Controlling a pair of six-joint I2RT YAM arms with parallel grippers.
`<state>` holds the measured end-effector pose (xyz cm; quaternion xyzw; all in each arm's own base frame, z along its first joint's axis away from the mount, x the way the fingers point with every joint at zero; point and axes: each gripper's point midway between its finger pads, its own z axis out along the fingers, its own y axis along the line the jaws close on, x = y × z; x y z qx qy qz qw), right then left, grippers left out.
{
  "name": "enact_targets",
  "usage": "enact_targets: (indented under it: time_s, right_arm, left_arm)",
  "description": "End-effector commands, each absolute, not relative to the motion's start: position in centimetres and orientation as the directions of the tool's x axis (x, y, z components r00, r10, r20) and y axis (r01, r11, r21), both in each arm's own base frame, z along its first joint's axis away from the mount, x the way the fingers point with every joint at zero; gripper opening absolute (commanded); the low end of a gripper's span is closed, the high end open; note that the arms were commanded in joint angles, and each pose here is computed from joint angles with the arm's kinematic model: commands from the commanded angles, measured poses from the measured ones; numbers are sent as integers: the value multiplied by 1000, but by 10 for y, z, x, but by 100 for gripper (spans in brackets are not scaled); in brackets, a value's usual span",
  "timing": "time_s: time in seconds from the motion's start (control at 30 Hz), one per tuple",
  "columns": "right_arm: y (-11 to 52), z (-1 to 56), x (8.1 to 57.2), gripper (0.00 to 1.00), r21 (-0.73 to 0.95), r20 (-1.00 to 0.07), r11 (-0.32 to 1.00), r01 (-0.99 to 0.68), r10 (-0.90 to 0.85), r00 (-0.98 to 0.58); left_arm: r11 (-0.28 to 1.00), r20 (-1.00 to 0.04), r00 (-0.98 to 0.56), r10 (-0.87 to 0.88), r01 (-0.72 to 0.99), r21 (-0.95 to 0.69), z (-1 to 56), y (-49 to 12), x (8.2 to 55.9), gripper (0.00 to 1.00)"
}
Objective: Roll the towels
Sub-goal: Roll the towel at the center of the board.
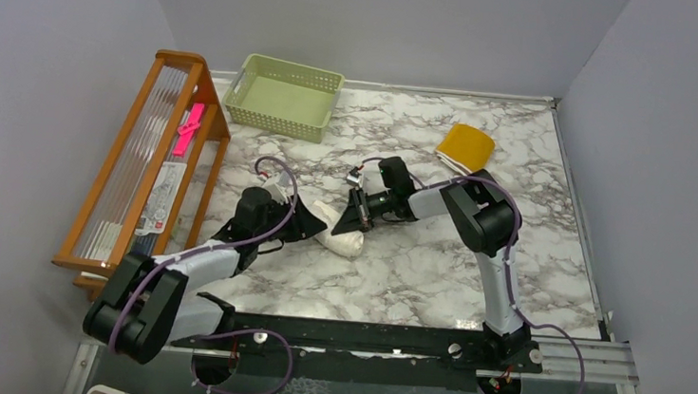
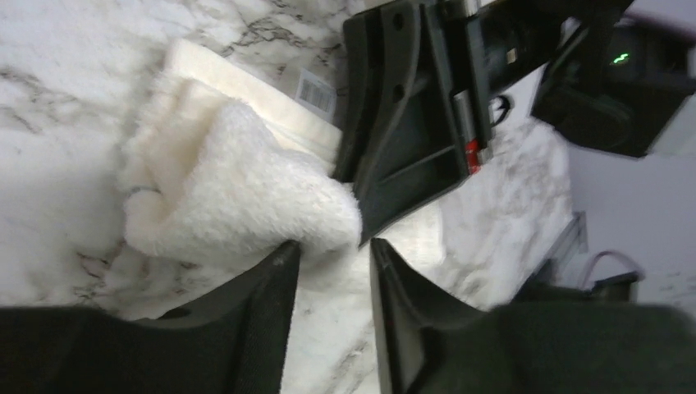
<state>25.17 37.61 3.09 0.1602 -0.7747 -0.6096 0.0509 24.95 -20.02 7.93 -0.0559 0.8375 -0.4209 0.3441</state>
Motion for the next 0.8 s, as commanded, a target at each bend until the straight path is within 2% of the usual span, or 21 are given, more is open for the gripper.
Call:
enact_targets:
  time_s: [0.0, 0.03, 0.23, 0.33, 0.4, 0.47, 0.53, 0.77]
  right_arm:
    - [364, -24, 255, 1, 888, -78, 425, -176, -236, -968]
    - [363, -24, 255, 1, 886, -82, 427, -180, -237, -968]
    - [359, -26, 253, 1, 872, -97, 445, -202, -246, -964]
    - [359, -21, 256, 1, 857, -150, 445, -259, -266, -952]
    - [359, -11, 264, 6, 819, -230, 461, -342, -284, -931]
    - [358, 7, 277, 21, 742, -354, 487, -460, -297, -887]
    - [356, 24, 289, 31, 641, -465, 523, -562, -318, -826]
    - [345, 81, 311, 38, 227, -786, 590, -775, -359, -503]
  left_arm:
    - [582, -547, -755, -363, 274, -765, 89, -216, 260, 14]
    - [579, -546, -756, -362, 276, -767, 89, -218, 261, 0]
    - [582, -563, -743, -363, 291, -759, 91, -220, 272, 0]
    - [618, -537, -759, -367, 233, -751, 70, -216, 276, 0]
    - [645, -501, -778, -379, 166, -745, 50, -211, 278, 0]
    - [672, -452, -804, -387, 89, -736, 25, -206, 277, 0]
    - [686, -417, -822, -388, 45, -726, 9, -204, 276, 0]
    - [713, -375, -844, -385, -14, -701, -16, -200, 273, 0]
